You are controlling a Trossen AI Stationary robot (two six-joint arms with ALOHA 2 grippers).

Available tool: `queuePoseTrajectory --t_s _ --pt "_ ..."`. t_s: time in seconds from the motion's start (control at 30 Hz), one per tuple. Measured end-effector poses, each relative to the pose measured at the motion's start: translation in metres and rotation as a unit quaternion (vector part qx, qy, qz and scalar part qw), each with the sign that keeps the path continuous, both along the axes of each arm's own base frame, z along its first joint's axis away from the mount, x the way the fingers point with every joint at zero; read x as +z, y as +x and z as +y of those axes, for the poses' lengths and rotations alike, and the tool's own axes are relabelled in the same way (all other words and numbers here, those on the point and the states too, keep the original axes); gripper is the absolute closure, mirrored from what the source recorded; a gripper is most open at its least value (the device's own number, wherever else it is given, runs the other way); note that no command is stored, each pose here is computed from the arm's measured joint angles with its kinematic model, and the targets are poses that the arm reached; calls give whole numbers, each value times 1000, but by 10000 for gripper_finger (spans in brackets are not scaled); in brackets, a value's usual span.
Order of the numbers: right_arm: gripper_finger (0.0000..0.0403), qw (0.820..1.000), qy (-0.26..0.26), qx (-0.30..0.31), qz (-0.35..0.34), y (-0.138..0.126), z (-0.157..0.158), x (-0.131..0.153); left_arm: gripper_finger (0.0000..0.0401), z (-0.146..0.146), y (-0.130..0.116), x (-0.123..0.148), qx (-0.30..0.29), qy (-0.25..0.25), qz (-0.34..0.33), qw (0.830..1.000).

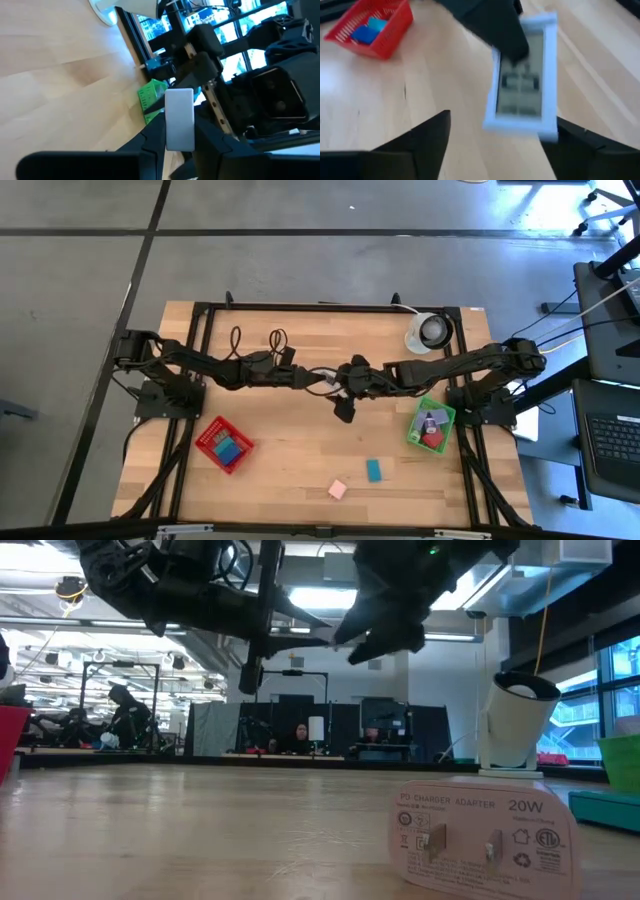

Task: Pick & Place Office items
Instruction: Put the white digital clock into the red bin

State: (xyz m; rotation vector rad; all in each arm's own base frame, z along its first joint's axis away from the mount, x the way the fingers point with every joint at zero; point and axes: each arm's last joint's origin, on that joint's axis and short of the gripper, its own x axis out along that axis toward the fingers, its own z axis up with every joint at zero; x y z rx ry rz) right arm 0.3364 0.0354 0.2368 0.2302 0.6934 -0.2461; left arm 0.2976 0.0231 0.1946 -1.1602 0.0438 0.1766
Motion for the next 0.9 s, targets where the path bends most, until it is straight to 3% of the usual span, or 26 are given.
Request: queuePoseTrajectory --t_s 0.2,0.43,0.57,0.73,0.9 --pt "89 997 15 -21 67 -30 -3 13 335 0 0 0 3 -2 1 1000" --pt "88 984 126 -32 122 -63 0 29 335 -2 0 1 48 -22 -10 999" --pt "88 983 127 -14 135 -73 8 34 335 -11 1 4 45 -32 -28 998" --pt "88 982 120 15 144 -78 22 35 333 -37 0 9 -73 -7 -37 997" --pt "88 981 114 41 150 -82 35 34 333 -76 -5 20 -195 33 -49 979"
